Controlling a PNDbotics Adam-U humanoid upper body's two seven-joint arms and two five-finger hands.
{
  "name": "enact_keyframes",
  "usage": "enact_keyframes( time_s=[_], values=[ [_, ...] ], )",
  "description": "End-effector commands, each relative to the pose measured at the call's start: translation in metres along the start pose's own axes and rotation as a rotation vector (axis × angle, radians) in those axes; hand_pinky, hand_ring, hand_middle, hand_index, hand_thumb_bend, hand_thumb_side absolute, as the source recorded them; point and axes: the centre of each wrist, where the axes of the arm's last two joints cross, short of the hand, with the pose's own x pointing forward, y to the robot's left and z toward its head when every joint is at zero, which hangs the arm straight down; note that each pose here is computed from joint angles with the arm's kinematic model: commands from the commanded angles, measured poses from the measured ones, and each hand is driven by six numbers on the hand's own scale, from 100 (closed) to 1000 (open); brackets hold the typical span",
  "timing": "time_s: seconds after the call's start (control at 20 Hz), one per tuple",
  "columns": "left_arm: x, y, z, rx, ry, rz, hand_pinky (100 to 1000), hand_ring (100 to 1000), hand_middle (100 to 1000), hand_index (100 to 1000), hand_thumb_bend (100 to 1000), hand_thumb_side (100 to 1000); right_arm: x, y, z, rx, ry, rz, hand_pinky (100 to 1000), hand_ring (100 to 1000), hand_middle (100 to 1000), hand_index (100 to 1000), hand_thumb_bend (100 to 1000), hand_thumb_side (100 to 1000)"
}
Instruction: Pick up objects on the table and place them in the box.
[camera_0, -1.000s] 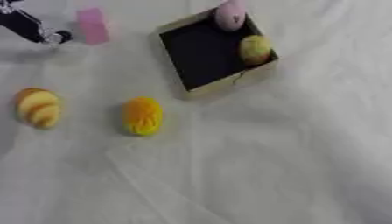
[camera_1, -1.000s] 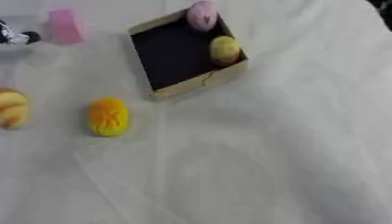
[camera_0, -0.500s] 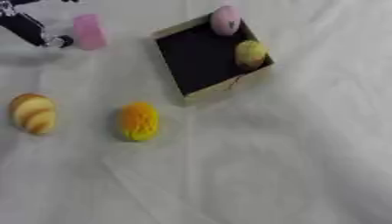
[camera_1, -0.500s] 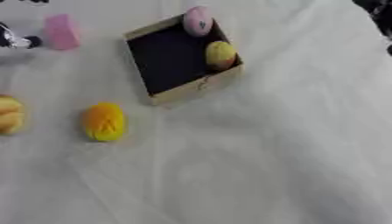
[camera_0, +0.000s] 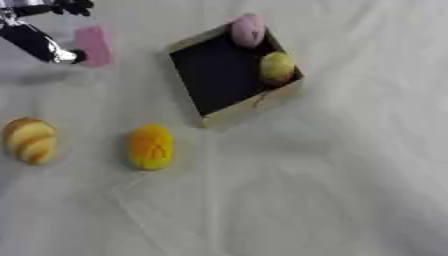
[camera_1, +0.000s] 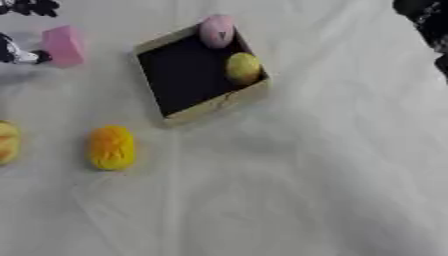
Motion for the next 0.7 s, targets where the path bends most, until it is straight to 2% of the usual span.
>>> enact_keyframes(
  time_s=[0.05,0.15,0.25,0.45,0.55,0.7],
  values=[
    [-0.0007,0.0144,0.0089,0.024,0.013,-0.002,994,971,886,1000,402,388,0.0096,-0.0013,-0.0046,0.017,-0.021,0.026,1000,915,606,806,100,477],
    [-0.0019,0.0148,0.0093,0.026,0.026,0.004,997,975,890,1000,415,412,0.0097,-0.0011,-0.0049,0.018,-0.022,0.026,1000,914,605,806,100,477],
    [-0.0026,0.0167,0.0105,0.050,0.045,0.008,1000,988,896,1000,422,382,0.0095,-0.0010,-0.0047,0.018,-0.021,0.026,1000,914,603,805,100,478],
    [-0.0032,0.0180,0.0108,0.100,0.083,0.005,999,990,889,997,428,380,0.0092,-0.0007,-0.0046,0.020,-0.020,0.025,1000,913,601,804,100,481],
    [-0.0044,0.0175,0.0108,0.108,0.108,-0.004,1000,1000,899,990,459,402,0.0091,-0.0003,-0.0048,0.022,-0.018,0.021,1000,912,598,804,100,485],
    [-0.0043,0.0172,0.0097,0.117,0.122,-0.009,1000,1000,897,992,447,416,0.0093,-0.0004,-0.0051,0.024,-0.017,0.018,1000,912,597,804,100,487]
  ],
)
